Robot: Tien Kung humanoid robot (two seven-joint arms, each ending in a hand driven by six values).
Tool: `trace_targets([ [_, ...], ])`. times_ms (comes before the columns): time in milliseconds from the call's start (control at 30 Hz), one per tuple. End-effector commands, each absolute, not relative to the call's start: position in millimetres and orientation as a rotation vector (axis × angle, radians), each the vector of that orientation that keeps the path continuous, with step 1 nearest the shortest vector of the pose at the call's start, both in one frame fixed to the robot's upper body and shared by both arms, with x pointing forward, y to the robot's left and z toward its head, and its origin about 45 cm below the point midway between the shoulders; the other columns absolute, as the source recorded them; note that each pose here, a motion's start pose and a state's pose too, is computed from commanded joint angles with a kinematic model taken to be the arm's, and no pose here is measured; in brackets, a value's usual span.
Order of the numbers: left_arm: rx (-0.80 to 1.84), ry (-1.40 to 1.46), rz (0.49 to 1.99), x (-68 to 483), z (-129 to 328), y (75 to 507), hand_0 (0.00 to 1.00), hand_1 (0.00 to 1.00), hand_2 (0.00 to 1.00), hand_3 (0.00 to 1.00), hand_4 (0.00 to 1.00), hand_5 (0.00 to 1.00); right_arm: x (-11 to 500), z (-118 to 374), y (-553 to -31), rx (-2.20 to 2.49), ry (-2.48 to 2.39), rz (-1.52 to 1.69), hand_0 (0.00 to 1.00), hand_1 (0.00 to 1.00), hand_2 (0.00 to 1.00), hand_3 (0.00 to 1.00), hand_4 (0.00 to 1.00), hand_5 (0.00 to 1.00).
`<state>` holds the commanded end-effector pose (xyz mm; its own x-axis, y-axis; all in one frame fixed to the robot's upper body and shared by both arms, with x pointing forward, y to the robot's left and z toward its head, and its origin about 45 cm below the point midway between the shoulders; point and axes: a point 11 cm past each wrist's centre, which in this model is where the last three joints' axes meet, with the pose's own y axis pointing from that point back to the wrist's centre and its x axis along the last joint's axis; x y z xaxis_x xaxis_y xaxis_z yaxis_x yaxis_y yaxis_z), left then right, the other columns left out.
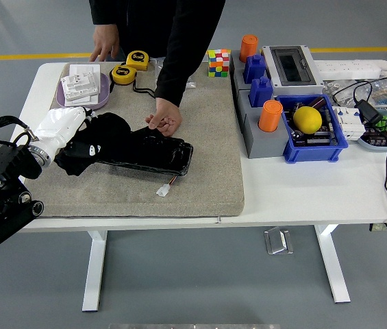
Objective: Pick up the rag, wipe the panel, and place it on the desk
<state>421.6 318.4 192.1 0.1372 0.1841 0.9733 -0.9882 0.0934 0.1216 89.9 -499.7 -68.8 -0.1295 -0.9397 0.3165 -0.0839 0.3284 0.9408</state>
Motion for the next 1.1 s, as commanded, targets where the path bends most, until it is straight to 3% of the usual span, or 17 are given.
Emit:
trace_targets([
  [500, 1.101, -1.024, 1.181, 425, 198, 338, 0.297, 0.212, 0.499, 0.557, 0.488, 0.002, 91, -69, -499, 0.979, -1.511, -0.991, 0.788, 0.704, 0.722, 0.669, 0.998, 0.500],
  [1100, 1.045, -1.036, 1.089, 424, 187, 292, 0.298, 0.213, 0.497, 0.556, 0.487, 0.002, 92, -68, -501, 0.981, -1.512, -0.986, 0.789, 0.705, 0.722, 0.669, 0.998, 0.502],
])
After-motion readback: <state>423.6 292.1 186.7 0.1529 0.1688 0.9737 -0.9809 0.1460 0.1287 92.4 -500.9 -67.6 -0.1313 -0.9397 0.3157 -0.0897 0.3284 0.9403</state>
